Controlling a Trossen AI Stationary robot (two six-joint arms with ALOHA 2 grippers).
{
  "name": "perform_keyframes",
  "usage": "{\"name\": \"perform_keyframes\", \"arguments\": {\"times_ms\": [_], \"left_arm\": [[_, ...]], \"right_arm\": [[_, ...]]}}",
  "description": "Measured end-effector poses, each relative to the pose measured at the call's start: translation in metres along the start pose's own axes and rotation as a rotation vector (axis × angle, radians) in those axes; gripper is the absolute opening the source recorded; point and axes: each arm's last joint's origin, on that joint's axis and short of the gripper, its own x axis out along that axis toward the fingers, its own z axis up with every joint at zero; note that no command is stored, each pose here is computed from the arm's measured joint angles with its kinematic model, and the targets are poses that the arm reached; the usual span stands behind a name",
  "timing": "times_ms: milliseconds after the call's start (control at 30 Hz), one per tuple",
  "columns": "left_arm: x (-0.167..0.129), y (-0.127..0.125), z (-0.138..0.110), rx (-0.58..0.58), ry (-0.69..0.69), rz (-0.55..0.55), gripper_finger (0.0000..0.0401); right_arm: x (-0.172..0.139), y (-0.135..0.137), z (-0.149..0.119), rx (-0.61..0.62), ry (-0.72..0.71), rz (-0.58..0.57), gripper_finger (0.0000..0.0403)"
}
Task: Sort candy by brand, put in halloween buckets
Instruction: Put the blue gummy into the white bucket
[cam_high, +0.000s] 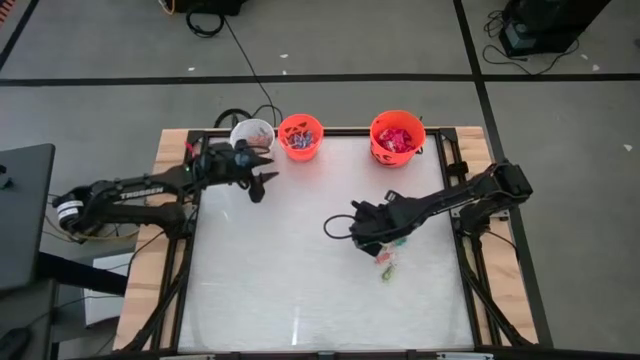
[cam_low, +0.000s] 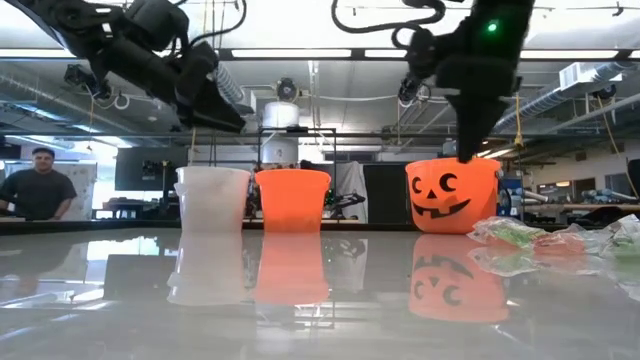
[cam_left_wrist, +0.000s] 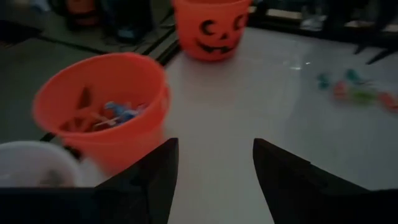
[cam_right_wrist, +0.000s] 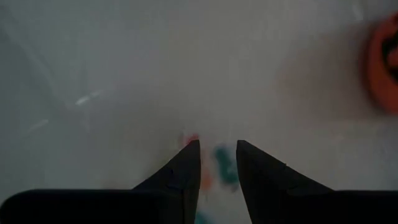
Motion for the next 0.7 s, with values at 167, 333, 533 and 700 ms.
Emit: {"name": "perform_keyframes", "arguments": {"times_ms": [167,333,533,700], "left_arm": [[-0.003,-0.014,0.002,0.013,-0.014,-0.055,0.0213],[-0.004,-0.026,0.000,0.026,0.007,-0.098,0.0214],[-0.005,-0.035,0.000,0.033,0.008,-0.113,0.0214],[-0.005,-0.038,-0.001,0.038,0.008,-0.125,0.0214]], "right_arm": [[0.011,-0.002,-0.013,0.001,0.121,0.019,0.0128],[0.033,-0.010,-0.028,-0.009,0.211,-0.009,0.0162],[0.056,-0.025,-0.040,-0.012,0.193,0.026,0.0180],[0.077,-0.035,-0.047,0.004,0.163,0.128,0.0160]]}}
